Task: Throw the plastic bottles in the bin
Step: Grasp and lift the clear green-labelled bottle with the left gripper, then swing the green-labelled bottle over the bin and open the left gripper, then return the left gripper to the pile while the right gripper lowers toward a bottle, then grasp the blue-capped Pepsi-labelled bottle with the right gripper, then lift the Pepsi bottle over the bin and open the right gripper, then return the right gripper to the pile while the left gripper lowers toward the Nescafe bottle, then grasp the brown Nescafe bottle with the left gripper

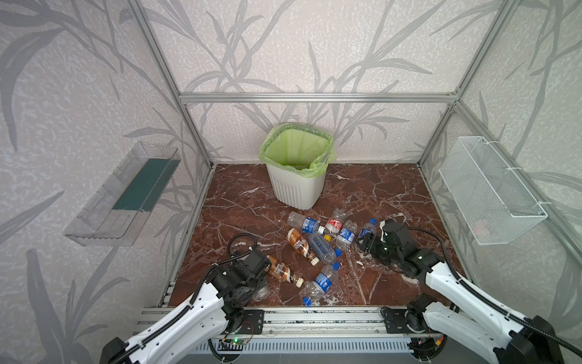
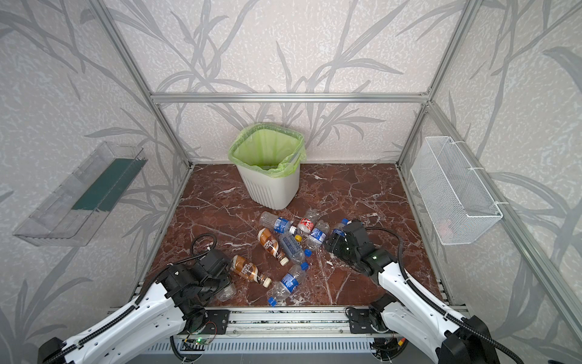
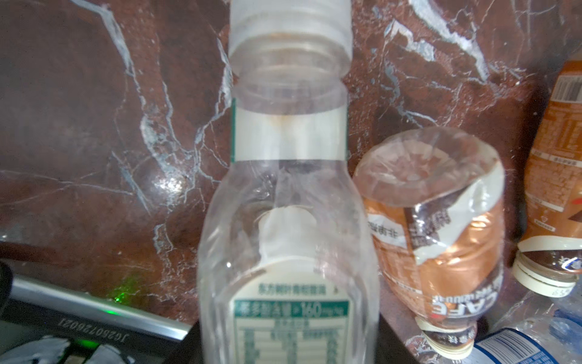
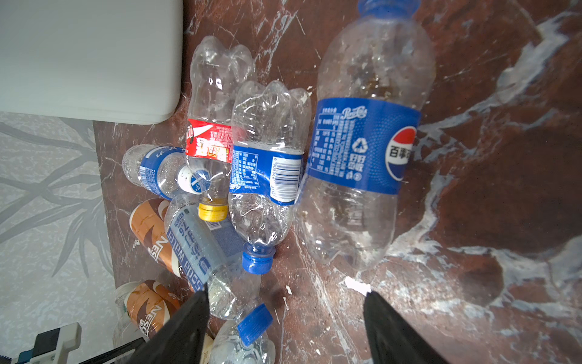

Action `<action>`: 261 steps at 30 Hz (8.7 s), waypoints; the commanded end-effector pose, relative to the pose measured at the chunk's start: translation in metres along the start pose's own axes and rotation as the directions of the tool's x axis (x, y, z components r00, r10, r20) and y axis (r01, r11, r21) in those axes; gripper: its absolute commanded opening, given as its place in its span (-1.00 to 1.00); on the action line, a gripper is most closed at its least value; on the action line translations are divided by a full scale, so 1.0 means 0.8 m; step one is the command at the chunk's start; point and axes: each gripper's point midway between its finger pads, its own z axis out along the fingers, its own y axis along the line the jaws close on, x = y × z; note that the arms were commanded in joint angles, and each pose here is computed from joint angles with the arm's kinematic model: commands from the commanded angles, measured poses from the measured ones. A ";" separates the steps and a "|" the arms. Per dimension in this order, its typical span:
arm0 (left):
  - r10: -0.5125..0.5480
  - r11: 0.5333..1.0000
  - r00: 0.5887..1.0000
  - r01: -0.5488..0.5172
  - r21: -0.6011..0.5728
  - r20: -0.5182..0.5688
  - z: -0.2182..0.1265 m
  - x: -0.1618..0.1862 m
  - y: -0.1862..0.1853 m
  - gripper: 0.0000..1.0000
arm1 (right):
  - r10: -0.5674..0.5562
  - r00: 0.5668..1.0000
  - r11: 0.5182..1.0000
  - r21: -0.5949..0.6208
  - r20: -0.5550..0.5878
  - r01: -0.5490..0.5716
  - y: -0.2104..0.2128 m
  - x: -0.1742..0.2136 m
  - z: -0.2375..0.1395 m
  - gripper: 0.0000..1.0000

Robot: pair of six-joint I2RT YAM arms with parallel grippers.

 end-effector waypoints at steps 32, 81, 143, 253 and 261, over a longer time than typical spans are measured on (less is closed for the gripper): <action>-0.048 0.787 0.858 -0.282 0.548 0.512 -0.439 -0.321 -0.370 0.90 | -0.047 0.995 0.997 -0.054 0.085 0.052 0.063 -0.051 -0.058 0.57; -0.024 0.915 0.965 -0.084 0.395 0.261 -0.143 -0.135 -0.127 0.80 | -0.063 0.998 0.992 0.109 0.028 0.059 -0.013 -0.080 -0.007 0.59; -0.017 0.932 0.972 -0.069 0.356 0.235 -0.118 -0.134 -0.125 0.81 | -0.008 1.000 0.990 -0.141 -0.028 0.004 0.020 -0.058 -0.024 0.13; -0.352 0.899 0.925 0.377 0.223 -0.146 0.014 -0.010 -0.093 0.73 | 0.046 0.998 0.998 -0.049 -0.031 -0.048 0.008 -0.026 0.019 0.56; -0.348 0.903 0.923 0.377 0.206 -0.164 0.028 -0.004 -0.097 0.67 | 0.047 0.998 0.998 -0.047 -0.034 -0.049 0.007 -0.026 0.022 0.53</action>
